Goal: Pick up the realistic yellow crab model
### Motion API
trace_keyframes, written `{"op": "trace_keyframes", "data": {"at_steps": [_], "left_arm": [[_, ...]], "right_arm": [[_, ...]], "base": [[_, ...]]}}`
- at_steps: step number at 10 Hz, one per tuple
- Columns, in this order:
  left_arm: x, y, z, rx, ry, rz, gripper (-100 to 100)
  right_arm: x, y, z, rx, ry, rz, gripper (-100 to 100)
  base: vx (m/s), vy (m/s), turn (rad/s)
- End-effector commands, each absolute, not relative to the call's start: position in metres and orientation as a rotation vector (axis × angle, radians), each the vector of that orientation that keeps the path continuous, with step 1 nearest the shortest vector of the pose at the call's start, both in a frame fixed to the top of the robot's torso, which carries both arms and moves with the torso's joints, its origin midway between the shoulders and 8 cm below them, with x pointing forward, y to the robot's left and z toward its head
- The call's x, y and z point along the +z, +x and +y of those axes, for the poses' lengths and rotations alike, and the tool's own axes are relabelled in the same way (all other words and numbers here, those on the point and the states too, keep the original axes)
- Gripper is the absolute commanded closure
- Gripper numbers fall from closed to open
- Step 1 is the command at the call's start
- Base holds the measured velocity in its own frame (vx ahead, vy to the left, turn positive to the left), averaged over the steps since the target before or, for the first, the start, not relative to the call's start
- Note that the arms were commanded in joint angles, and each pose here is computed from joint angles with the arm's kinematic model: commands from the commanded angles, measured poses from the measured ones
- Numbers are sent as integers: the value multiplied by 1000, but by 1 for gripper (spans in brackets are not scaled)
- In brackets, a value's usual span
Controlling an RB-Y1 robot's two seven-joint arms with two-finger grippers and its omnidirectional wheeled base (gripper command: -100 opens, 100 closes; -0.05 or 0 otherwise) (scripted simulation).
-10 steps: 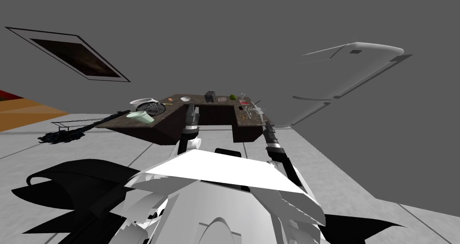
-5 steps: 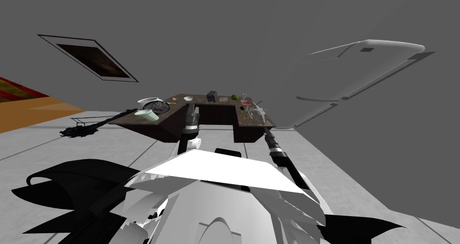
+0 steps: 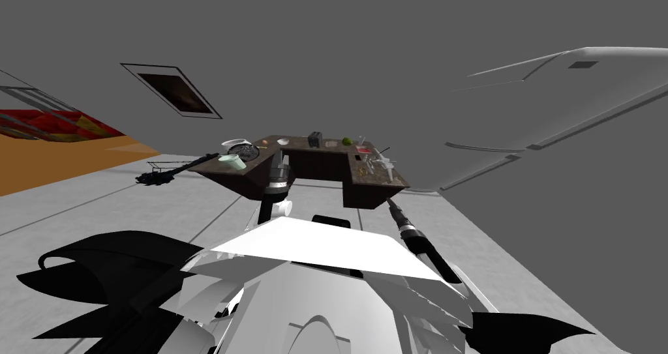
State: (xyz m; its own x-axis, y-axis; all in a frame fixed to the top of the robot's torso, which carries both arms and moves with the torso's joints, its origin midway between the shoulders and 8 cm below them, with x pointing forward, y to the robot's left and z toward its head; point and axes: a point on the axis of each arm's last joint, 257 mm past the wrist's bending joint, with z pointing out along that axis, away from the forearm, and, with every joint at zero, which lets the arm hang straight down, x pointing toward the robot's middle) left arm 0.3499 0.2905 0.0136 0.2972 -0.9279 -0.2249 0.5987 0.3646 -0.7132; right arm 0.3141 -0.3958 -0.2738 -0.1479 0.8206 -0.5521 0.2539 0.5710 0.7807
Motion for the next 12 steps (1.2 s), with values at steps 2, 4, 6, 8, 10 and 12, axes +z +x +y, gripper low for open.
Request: {"op": "trace_keyframes", "data": {"at_steps": [2,4,6,8,10,12], "left_arm": [[14,350,290,-1089,-564,691,0],[14,350,291,-1089,-564,691,0],[14,350,291,-1089,-564,691,0],[14,350,290,-1089,-564,691,0],[14,350,291,-1089,-564,691,0],[14,350,290,-1089,-564,691,0]], "right_arm": [[-314,275,-442,457,958,1836,-100],[-333,252,-470,350,973,1919,-100],[-348,229,-496,250,989,1988,-100],[-357,208,-520,162,997,2043,-100],[-366,184,-545,59,1014,2102,-100],[-371,162,-569,-35,1021,2151,-100]], "base": [[-45,92,243],[-40,113,196],[-48,92,173],[-35,137,282],[-3,83,120],[4,161,338]]}}
